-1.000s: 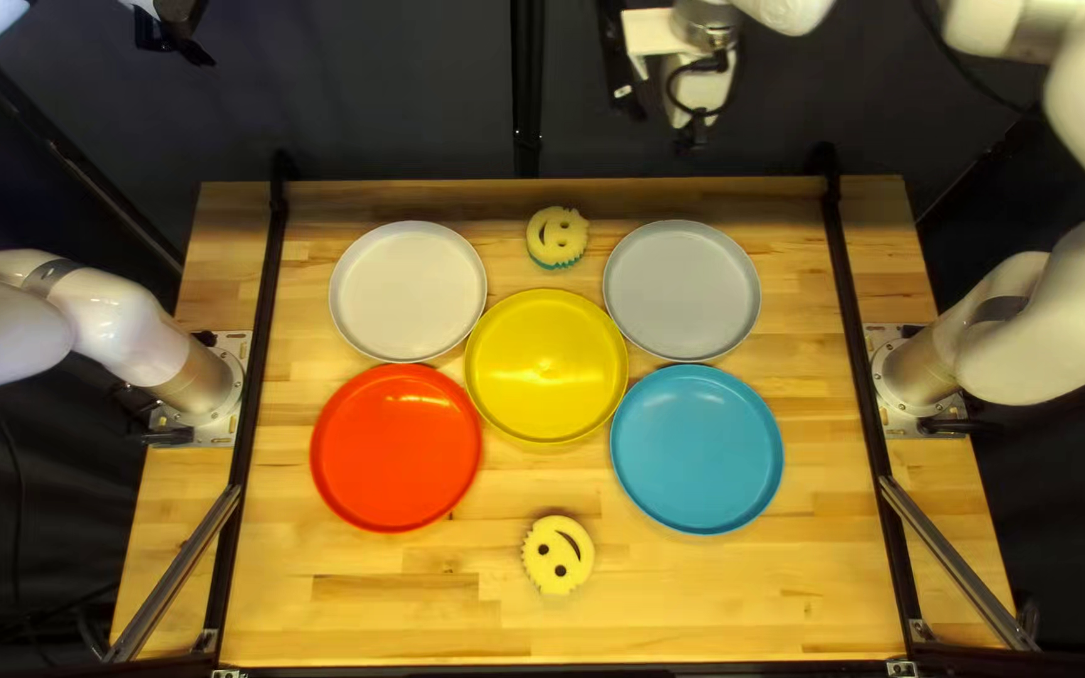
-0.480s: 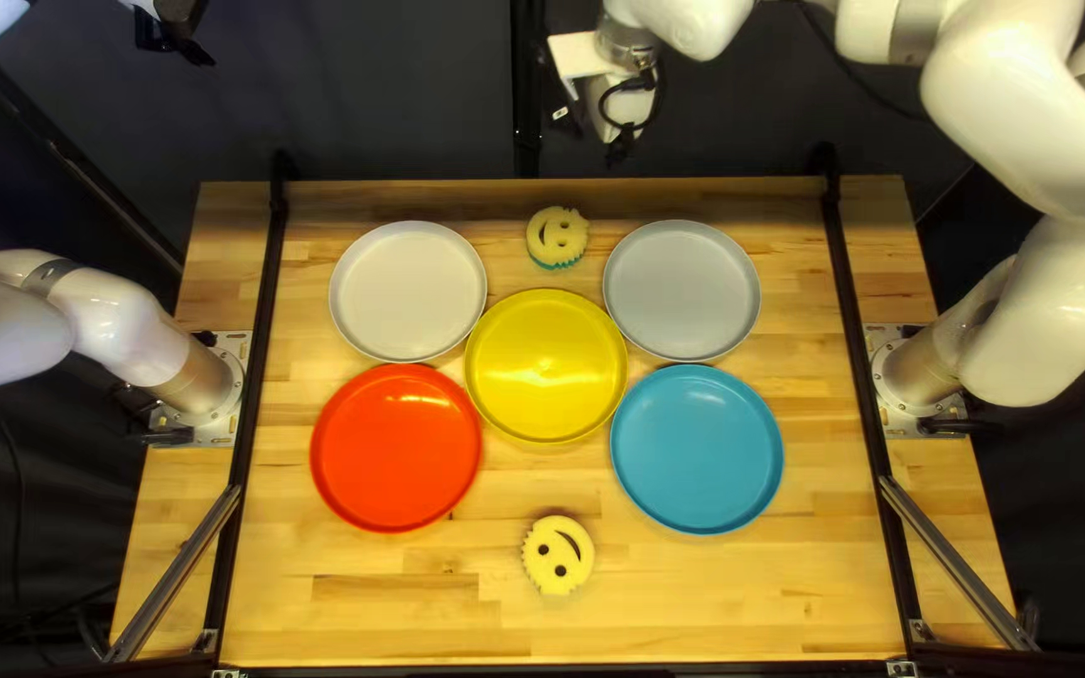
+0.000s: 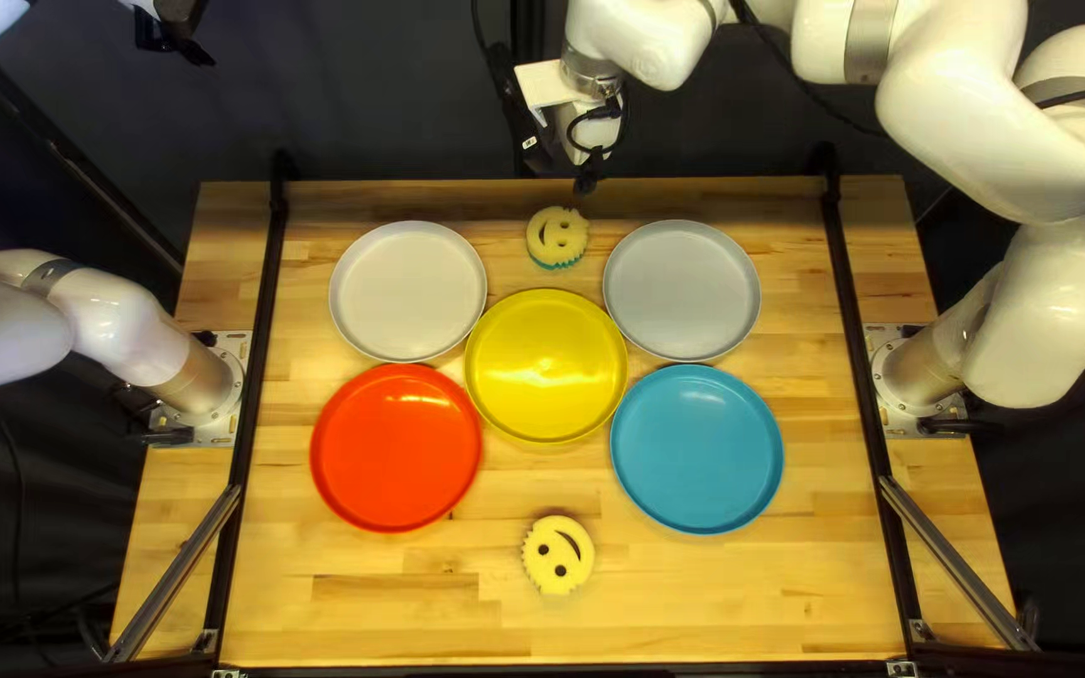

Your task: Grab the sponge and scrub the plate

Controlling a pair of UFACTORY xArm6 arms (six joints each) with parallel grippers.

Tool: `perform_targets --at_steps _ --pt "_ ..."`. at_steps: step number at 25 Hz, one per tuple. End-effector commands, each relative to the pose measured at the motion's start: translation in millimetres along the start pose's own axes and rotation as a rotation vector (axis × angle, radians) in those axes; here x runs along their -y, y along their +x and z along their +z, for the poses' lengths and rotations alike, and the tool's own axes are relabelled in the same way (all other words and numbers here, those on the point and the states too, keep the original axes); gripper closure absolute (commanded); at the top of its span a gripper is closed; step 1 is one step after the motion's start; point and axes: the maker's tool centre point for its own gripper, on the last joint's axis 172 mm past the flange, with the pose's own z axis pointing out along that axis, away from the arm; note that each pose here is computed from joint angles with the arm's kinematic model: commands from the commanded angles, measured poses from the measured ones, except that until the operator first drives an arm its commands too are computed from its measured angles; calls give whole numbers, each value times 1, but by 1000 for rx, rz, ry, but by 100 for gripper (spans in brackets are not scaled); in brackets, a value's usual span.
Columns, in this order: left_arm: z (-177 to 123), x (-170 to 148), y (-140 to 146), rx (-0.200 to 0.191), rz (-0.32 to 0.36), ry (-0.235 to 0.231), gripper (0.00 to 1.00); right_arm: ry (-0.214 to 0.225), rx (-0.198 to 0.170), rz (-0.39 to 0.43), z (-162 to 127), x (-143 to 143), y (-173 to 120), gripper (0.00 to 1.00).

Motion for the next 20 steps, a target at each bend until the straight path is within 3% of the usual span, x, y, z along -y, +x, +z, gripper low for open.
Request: perform_targets --at_steps 1,7,20 --pt "0 0 0 0 0 0 0 37 20 -23 30 -13 6 0" --pt "0 0 0 0 0 0 0 101 46 -111 64 -32 13 0" --pt "0 0 0 0 0 0 0 160 43 -181 120 -47 8 0"
